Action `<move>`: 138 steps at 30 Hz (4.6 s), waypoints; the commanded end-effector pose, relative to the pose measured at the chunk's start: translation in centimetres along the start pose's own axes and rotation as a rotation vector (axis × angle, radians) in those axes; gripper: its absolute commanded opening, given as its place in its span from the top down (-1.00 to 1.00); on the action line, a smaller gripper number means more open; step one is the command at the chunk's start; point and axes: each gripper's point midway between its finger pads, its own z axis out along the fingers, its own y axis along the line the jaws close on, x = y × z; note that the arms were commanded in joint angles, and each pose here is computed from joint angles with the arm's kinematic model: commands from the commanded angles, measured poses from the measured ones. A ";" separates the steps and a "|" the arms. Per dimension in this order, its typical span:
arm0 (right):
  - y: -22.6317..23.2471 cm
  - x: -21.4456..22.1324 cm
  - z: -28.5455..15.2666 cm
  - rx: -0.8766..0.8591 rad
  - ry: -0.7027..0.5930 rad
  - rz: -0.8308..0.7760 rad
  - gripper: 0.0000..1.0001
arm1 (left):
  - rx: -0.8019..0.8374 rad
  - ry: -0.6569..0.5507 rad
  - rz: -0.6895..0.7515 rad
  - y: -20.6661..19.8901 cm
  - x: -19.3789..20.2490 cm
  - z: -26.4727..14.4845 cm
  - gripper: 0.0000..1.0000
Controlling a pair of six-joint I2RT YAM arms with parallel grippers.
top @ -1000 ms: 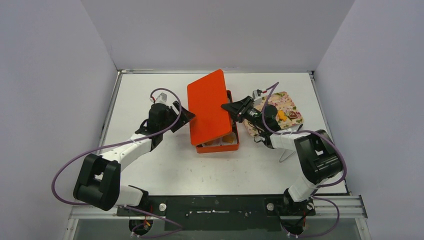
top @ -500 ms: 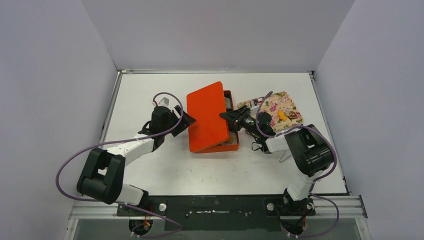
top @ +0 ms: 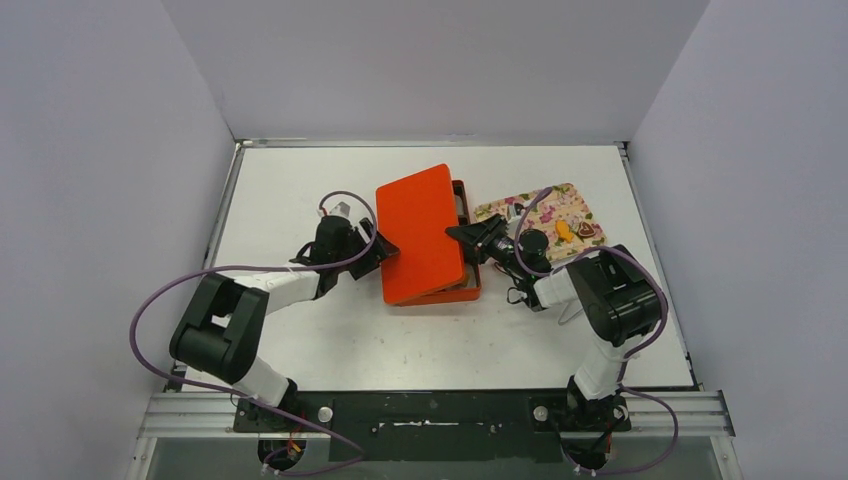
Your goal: Pack the cookies
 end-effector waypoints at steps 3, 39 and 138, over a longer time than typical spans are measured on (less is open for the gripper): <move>1.9 -1.7 -0.2 -0.104 -0.062 -0.041 1.00 | 0.097 -0.024 0.022 -3.5 -1.4 0.6 -0.36; -3.3 -5.8 -1.6 0.357 -0.033 -0.370 -0.30 | 0.123 0.002 0.028 -6.7 -1.9 2.4 -0.13; -3.2 -9.1 0.4 0.393 0.090 -0.504 -0.35 | 0.119 0.013 0.249 -5.0 -8.6 3.9 -0.26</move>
